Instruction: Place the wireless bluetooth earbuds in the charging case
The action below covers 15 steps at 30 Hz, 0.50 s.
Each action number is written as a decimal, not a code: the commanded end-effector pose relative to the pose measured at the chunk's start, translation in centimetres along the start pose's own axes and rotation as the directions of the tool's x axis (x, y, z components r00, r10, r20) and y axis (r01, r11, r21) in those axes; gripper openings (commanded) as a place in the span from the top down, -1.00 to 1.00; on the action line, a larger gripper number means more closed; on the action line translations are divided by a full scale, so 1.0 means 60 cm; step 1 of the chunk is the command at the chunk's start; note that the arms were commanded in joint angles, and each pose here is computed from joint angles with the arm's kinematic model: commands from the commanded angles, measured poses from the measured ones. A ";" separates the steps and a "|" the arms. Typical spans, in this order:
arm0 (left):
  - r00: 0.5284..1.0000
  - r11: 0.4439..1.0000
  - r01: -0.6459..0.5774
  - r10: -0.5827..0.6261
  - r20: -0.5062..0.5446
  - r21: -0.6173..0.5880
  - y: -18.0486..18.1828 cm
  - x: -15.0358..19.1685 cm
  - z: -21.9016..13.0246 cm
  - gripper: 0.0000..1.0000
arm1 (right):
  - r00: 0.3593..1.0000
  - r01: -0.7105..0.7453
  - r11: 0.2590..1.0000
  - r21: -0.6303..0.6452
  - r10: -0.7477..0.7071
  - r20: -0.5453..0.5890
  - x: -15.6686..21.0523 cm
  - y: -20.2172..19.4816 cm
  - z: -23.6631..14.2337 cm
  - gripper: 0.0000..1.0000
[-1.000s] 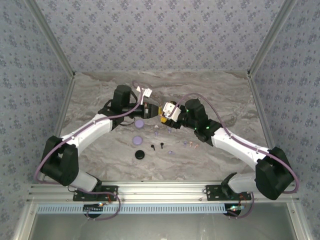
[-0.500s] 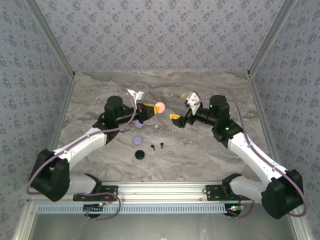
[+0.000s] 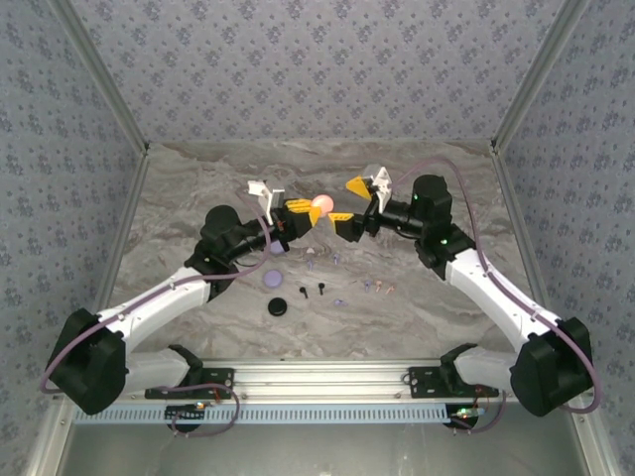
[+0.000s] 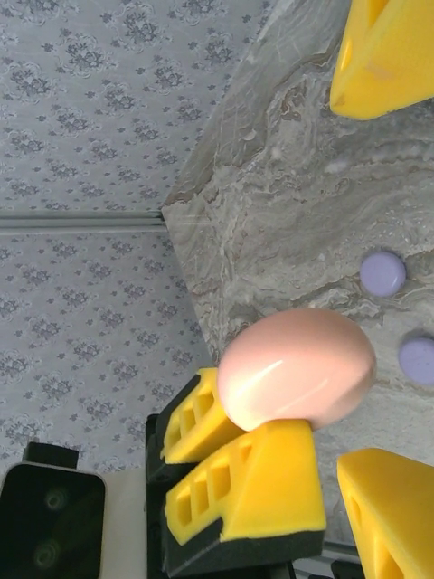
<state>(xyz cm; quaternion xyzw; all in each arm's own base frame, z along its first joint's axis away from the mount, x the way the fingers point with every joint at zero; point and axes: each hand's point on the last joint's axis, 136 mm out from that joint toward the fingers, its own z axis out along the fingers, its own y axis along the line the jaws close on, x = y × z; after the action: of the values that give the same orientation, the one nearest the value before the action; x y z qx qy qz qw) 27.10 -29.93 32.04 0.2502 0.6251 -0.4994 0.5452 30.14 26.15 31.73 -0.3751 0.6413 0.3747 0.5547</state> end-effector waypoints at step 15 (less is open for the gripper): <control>0.995 0.996 -0.086 0.084 0.061 0.037 -0.030 -0.029 -0.011 0.99 | 1.000 0.001 1.000 0.022 -0.001 -0.001 -0.035 -0.026 0.019 -0.82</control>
<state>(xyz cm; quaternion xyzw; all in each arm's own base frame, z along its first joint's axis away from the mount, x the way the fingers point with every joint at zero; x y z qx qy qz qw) 26.95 -29.74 32.41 0.2566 0.6189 -0.4904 0.5573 31.57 26.80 32.76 -0.3732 0.6437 0.3756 0.5526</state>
